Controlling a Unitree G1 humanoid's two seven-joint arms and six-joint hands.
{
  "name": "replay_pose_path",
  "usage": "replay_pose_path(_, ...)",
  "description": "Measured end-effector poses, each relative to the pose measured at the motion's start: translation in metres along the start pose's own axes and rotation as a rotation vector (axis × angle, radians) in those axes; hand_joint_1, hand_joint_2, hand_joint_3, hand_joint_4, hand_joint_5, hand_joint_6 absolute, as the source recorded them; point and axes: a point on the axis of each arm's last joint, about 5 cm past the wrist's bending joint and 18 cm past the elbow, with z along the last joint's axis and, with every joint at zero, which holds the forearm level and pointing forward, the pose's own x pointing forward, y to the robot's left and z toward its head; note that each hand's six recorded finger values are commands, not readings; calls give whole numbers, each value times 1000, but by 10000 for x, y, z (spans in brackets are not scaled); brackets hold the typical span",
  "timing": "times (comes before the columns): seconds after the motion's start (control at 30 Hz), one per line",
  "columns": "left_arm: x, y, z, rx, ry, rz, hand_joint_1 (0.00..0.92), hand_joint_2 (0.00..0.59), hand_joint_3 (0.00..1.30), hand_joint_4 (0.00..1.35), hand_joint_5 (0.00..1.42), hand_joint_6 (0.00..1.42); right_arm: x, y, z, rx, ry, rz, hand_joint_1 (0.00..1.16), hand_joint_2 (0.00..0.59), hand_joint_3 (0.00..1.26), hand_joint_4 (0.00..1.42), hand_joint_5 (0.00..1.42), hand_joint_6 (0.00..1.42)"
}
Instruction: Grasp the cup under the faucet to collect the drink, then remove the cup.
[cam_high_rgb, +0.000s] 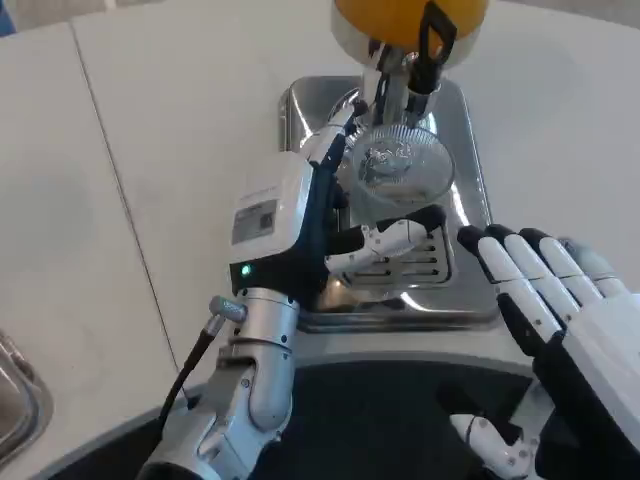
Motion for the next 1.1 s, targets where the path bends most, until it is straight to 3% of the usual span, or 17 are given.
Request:
replay_pose_path(0.1, -5, 34, -4, -8, -11, -3, 119, 0, 96, 117, 521, 601, -3, -7, 4, 0, -1, -4, 249, 436, 0, 0, 0, 1)
replay_pose_path(0.2, -14, 169, -45, -10, -45, 12, 106, 0, 61, 65, 461, 502, -21, -38, 24, 2, -4, -20, 249, 436, 0, 0, 0, 1)
replay_pose_path(0.37, -201, 509, -165, -23, -53, 40, 119, 0, 23, 3, 344, 367, -59, -28, 31, 46, 29, -18, 249, 433, 0, 0, 0, 1)
replay_pose_path(0.5, -369, 768, -179, 36, -76, 49, 111, 0, 0, 0, 230, 277, -74, -23, 31, 70, 33, -15, 248, 427, 0, 0, 0, 1)
replay_pose_path(0.57, -462, 917, -170, 83, -97, 44, 58, 0, 0, 0, 102, 160, -72, -26, 28, 88, 38, -23, 249, 428, 0, 0, 0, 1)
replay_pose_path(0.63, -588, 1062, -164, 164, -105, -11, 5, 0, 0, 0, 10, 72, -72, -27, 29, 115, 47, -35, 249, 430, 0, 0, 0, 1)
replay_pose_path(0.83, -895, 1261, -119, 348, -101, -216, 0, 0, 0, 0, 0, 21, -85, -6, 32, 230, 86, -78, 250, 434, 0, 0, 0, 1)
replay_pose_path(0.97, -1053, 1316, -100, 390, -87, -247, 0, 0, 0, 0, 0, 12, -73, -7, 22, 283, 95, -96, 251, 435, 0, 0, 0, 1)
replay_pose_path(1.1, -1269, 1302, -88, 390, -52, -301, 0, 0, 0, 0, 0, 12, 10, -57, -33, 356, 93, -157, 251, 434, 0, 0, 0, 1)
